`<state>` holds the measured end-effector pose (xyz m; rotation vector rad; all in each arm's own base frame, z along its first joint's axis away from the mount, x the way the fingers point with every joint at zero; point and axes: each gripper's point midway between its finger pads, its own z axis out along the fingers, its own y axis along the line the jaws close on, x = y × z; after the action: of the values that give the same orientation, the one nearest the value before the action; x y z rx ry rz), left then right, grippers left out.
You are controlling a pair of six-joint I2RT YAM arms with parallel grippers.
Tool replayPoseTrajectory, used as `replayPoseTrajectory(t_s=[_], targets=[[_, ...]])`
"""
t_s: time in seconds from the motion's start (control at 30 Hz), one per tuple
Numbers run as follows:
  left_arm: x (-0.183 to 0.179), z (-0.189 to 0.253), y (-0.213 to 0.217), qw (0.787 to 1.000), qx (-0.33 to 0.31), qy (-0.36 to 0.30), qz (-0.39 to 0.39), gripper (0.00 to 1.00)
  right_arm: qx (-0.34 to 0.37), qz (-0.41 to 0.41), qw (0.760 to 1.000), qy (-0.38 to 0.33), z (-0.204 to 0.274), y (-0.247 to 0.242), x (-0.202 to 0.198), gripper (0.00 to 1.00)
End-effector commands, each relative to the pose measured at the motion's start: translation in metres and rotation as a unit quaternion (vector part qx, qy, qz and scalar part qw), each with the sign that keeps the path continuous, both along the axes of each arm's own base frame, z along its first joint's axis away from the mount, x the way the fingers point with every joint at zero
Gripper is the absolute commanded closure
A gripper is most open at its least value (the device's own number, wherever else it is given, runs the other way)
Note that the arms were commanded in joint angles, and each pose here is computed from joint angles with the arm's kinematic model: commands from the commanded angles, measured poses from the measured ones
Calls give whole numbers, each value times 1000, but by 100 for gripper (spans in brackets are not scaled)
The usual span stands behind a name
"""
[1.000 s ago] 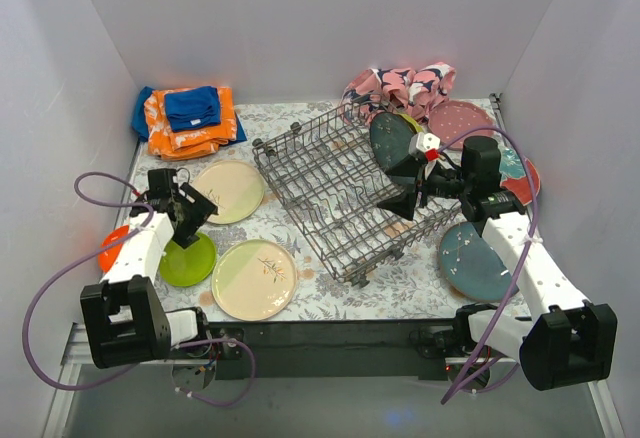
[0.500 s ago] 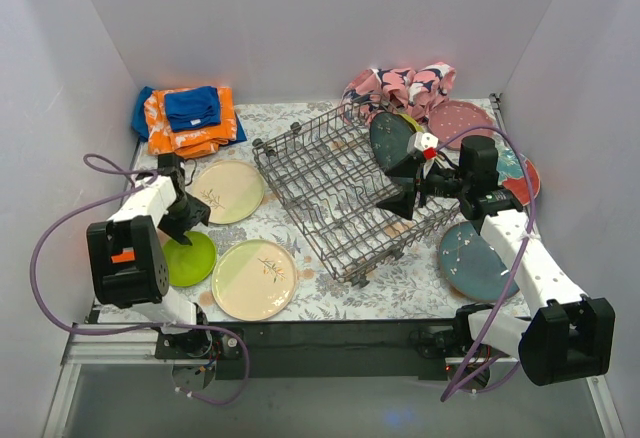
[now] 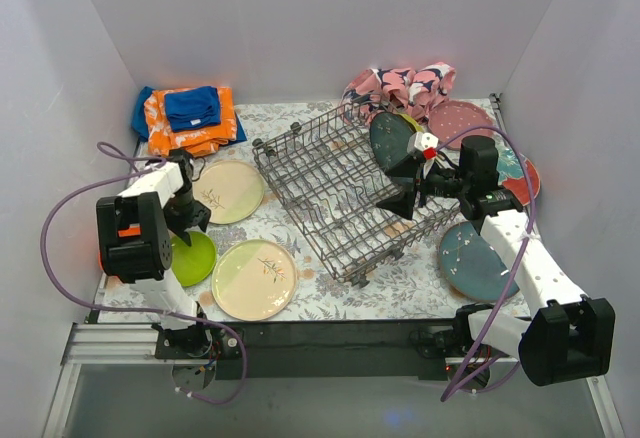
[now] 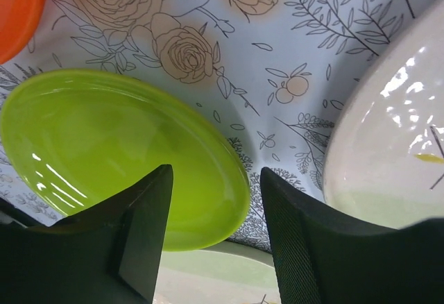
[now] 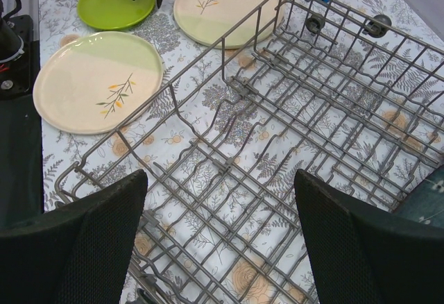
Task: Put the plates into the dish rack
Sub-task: Grab a plate with the left arm
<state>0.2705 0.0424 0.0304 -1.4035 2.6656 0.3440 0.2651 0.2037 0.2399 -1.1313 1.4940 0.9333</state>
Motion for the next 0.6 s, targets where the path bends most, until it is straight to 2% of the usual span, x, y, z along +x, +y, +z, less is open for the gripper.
replayPoseTrajectory(t_s=[0.0, 0.4, 0.57], targets=[[4, 12, 14, 999, 45, 12, -7, 49, 11, 8, 1000, -21, 10, 0, -4, 9], [0, -6, 17, 991, 97, 87, -28, 59, 16, 17, 1000, -18, 12, 2, -8, 10], [4, -5, 19, 990, 106, 87, -23, 63, 16, 17, 1000, -19, 13, 2, -8, 9]])
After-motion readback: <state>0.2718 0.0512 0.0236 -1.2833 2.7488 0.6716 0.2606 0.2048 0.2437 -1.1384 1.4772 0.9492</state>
